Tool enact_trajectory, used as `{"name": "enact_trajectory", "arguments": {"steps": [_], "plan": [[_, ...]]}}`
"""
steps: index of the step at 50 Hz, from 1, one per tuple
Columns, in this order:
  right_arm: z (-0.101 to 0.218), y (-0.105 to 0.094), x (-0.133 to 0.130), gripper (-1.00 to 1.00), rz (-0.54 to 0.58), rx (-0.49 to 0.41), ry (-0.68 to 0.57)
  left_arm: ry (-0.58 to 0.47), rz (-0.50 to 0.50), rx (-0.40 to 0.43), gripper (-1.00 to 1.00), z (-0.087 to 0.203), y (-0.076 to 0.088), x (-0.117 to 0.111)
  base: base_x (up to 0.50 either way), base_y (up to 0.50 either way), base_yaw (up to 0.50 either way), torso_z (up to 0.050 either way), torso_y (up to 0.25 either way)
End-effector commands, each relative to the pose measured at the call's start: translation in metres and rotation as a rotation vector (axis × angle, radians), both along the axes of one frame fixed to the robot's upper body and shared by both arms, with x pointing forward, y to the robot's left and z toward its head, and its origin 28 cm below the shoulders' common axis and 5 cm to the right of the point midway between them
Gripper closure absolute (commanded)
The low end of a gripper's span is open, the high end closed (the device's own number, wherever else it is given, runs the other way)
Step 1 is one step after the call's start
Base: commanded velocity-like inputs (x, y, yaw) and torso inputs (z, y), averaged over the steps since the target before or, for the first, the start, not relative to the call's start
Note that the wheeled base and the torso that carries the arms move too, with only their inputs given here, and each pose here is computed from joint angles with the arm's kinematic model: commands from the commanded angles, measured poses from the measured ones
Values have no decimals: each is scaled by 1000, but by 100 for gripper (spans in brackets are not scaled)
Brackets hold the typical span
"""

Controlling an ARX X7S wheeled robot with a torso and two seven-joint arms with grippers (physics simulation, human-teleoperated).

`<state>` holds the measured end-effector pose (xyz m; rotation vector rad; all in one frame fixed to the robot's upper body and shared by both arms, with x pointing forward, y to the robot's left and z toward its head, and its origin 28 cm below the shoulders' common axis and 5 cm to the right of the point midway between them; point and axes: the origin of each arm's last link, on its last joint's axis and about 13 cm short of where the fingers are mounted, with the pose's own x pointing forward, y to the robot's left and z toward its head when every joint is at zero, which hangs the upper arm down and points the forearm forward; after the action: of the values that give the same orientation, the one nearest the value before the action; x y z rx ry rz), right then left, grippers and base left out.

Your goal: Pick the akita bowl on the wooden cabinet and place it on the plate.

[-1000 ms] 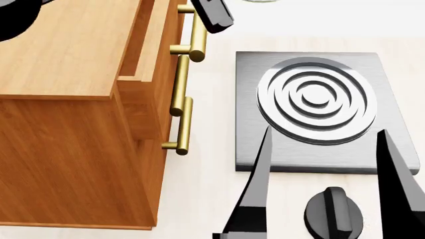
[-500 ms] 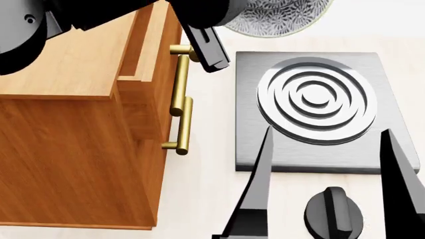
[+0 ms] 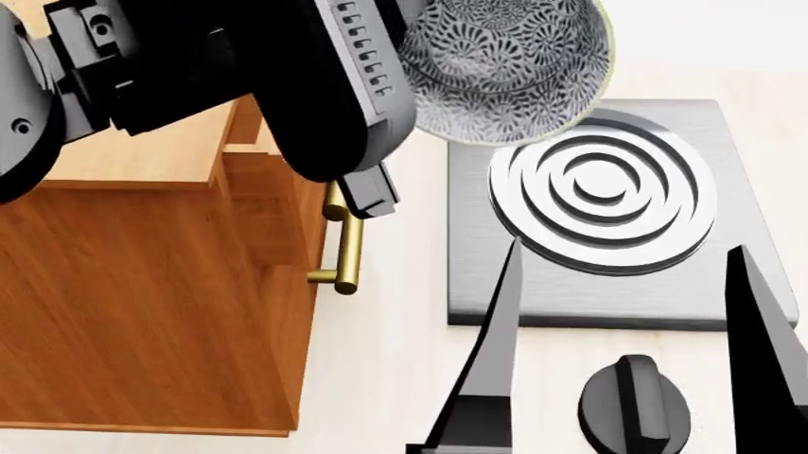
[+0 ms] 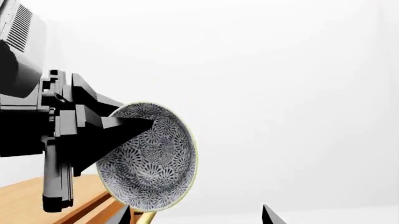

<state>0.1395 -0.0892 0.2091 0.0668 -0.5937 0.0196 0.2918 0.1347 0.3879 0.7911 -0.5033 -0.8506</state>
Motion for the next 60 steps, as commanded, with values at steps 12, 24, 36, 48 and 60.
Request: {"name": "enact_trajectory", "arguments": {"steps": [12, 24, 36, 48, 60], "plan": [[-1, 0, 1, -100, 2, 1, 6, -16, -40, 6, 100, -12, -1, -11, 0, 0, 0, 0, 0], [-2, 0, 2, -100, 3, 0, 12, -18, -69, 9, 100, -15, -4, -18, 0, 0, 0, 0, 1], [-1, 0, 2, -100, 3, -2, 10, -17, -92, 11, 100, -23, -3, -27, 0, 0, 0, 0, 0], [-2, 1, 1, -100, 1, -2, 11, -19, -113, 8, 100, -27, -2, -37, 0, 0, 0, 0, 1], [-1, 1, 0, -100, 2, -5, 7, -5, -151, 0, 100, -31, -3, -48, 0, 0, 0, 0, 0]]}}
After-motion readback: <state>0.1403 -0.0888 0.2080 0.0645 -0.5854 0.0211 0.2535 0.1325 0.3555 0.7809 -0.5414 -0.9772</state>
